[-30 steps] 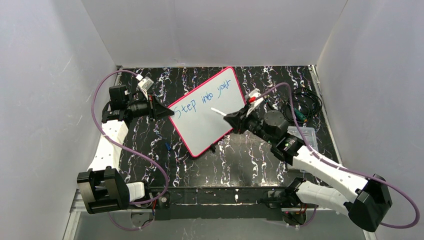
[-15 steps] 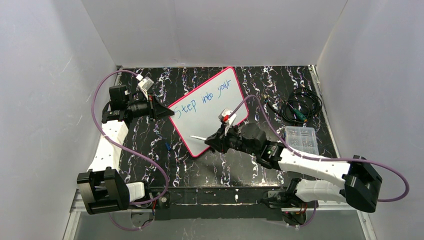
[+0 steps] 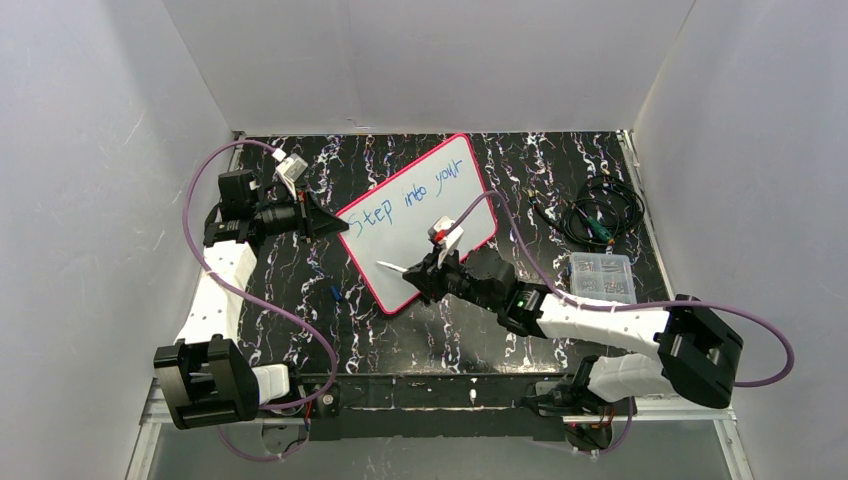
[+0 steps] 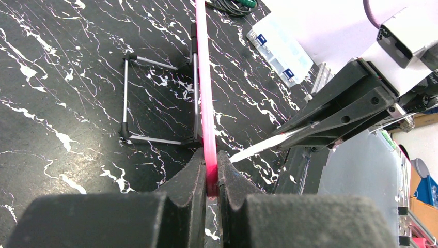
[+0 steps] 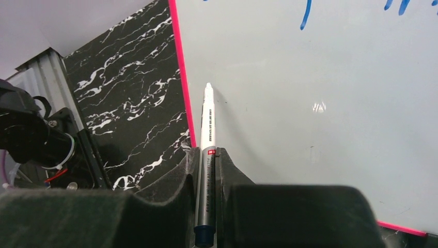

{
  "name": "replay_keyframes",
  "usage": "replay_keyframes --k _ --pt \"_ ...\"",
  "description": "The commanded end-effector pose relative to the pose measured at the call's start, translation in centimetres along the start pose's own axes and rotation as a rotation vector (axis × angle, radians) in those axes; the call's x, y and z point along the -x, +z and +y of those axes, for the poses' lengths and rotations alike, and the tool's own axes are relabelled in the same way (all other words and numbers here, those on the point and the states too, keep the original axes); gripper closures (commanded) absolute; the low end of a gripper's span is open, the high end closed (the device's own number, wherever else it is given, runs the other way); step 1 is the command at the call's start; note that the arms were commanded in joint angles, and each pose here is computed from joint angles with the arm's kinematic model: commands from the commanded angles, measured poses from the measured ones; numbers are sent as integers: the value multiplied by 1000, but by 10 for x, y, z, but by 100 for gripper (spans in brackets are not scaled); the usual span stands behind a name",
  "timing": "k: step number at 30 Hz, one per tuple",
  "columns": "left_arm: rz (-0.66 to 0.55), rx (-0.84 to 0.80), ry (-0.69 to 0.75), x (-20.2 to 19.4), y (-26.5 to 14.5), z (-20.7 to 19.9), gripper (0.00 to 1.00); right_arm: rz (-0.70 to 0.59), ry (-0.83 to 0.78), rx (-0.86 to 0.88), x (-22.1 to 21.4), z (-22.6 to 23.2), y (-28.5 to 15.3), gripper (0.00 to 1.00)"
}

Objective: Write a sentence on the whiteboard

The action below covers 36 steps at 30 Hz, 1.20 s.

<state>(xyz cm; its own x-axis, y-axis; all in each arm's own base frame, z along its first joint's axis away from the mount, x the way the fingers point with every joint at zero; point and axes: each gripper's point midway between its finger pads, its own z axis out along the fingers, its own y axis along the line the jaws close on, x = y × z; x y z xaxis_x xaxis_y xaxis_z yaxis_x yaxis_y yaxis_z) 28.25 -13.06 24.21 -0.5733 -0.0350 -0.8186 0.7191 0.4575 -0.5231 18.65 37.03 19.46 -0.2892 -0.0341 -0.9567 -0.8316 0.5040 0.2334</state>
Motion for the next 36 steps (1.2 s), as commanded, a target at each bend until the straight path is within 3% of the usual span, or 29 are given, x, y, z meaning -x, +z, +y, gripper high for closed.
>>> replay_keyframes --k 1,24,31,36 --pt "-4 -73 46 3 -2 -24 100 -102 -27 -21 34 1 12 99" --pt "-6 -74 46 3 -2 -24 100 126 -9 -110 -41 -19 1 99" --pt "-5 -72 43 3 -2 -23 100 127 -24 -82 -34 -12 -2 99" --pt "-4 -74 46 3 -2 -24 100 40 -24 -56 -5 -4 -4 99"
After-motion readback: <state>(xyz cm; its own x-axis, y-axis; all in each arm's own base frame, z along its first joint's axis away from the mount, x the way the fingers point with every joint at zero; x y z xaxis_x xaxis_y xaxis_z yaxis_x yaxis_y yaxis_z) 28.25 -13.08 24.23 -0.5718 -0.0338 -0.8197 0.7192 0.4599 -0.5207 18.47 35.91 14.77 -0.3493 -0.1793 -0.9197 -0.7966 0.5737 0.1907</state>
